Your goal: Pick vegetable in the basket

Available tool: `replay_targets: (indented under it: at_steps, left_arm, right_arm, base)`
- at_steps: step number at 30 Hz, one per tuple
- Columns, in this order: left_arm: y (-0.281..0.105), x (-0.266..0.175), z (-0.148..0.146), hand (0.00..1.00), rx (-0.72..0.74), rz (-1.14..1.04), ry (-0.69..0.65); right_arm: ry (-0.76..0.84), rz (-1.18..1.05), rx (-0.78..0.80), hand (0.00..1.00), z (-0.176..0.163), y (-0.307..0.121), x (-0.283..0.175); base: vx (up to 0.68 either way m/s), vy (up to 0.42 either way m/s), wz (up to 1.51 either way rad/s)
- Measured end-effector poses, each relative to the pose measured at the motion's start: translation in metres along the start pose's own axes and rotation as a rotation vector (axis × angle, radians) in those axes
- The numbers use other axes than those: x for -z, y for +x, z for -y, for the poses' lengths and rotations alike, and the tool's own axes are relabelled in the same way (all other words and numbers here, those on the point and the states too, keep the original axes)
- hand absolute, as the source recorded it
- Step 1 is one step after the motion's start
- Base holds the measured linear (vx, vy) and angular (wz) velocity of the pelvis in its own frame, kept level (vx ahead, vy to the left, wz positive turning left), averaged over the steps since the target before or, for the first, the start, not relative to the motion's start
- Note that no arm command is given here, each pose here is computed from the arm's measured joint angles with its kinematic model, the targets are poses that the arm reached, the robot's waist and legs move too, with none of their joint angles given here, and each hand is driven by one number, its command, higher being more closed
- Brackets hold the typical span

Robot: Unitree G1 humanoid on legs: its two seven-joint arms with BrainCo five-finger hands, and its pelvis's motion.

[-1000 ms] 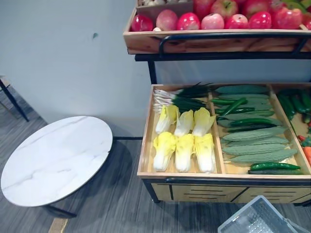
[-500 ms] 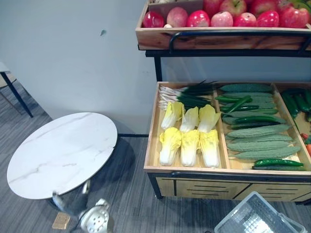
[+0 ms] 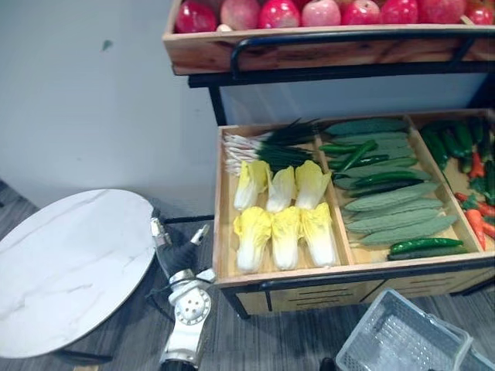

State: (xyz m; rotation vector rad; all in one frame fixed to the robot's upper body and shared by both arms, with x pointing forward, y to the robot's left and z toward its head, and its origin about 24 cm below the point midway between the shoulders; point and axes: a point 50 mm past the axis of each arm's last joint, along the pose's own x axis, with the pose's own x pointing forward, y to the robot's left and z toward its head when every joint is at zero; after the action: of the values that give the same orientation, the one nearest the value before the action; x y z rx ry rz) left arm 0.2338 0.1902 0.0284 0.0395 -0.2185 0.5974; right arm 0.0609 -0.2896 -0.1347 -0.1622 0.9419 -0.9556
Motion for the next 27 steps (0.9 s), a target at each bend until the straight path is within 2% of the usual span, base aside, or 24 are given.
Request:
replay_targets:
  at_steps: [6,18,24,27]
  left_arm:
    - [-0.006,0.029,0.003,0.00,0.066,-0.150,0.138]
    - [-0.015,0.071,-0.009,0.00,0.039,-0.416,0.332]
    - [-0.012,0.071,0.000,0.00,0.092,-0.382,0.422]
    - [-0.012,0.068,0.008,0.00,0.121,-0.365,0.424]
  right_arm:
    - [-0.066,0.108,-0.060,1.00,-0.012,-0.003,-0.012]
    - [-0.118,0.192,-0.108,1.00,-0.021,-0.005,-0.024]
    - [-0.137,0.203,-0.121,1.00,-0.024,-0.006,-0.024]
    - [-0.139,0.215,-0.126,1.00,-0.025,-0.006,-0.026]
  base:
    - [-0.04,-0.002,-0.23]
    - [-0.03,-0.023,-0.10]
    - [-0.06,-0.040,-0.02]
    - [-0.07,-0.043,-0.05]
